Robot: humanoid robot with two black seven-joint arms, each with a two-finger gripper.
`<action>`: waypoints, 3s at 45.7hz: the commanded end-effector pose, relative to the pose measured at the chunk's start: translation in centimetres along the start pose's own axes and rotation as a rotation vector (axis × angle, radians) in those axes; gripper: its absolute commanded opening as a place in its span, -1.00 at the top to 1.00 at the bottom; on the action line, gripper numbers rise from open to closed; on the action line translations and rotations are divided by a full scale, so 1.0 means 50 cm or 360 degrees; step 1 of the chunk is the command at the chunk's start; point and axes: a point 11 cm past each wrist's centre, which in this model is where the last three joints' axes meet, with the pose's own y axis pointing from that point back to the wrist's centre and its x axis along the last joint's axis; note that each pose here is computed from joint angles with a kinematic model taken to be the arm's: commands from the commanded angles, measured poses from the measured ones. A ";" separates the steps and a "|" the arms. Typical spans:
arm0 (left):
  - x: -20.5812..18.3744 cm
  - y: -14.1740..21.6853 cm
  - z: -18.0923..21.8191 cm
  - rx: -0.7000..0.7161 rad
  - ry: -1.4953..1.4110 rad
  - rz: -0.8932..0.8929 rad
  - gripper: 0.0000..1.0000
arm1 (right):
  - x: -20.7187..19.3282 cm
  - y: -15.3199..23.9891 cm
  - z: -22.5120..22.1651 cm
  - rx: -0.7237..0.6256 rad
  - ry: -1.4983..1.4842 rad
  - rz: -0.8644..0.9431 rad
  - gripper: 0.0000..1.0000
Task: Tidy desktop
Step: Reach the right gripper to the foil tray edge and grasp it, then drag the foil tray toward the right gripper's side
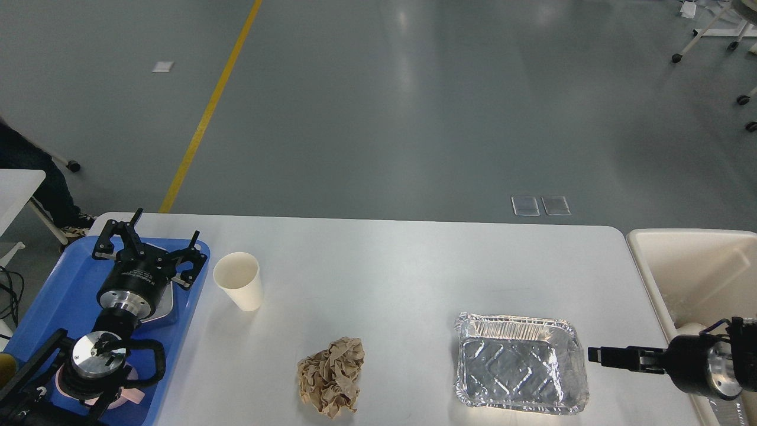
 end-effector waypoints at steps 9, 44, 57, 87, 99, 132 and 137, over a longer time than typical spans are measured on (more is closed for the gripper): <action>0.003 0.001 0.002 -0.0001 -0.0007 0.0006 -0.94 | -0.040 -0.057 0.035 -0.0042 -0.0128 -0.0047 -1.00; 0.015 0.004 0.001 0.0002 -0.0017 0.0034 -0.94 | -0.037 -0.148 0.013 -0.0009 -0.0073 -0.0066 -0.57; 0.015 0.004 0.002 0.0001 -0.0018 0.0035 -0.94 | -0.055 -0.157 0.029 -0.0048 -0.0096 -0.0101 0.60; 0.024 0.009 0.001 0.0000 -0.0016 0.0049 -0.94 | -0.012 -0.156 -0.033 0.0099 -0.0014 -0.0040 1.00; 0.030 0.010 0.004 -0.0003 -0.0021 0.0052 -0.94 | 0.004 -0.118 -0.014 0.0078 0.0026 -0.0035 1.00; 0.027 0.007 -0.002 -0.0011 -0.0006 0.0062 -0.94 | 0.145 0.121 0.027 -0.0088 0.0029 0.0082 1.00; 0.027 0.007 0.000 -0.0016 -0.0010 0.0062 -0.94 | 0.143 0.114 0.027 -0.0084 0.0012 0.0081 1.00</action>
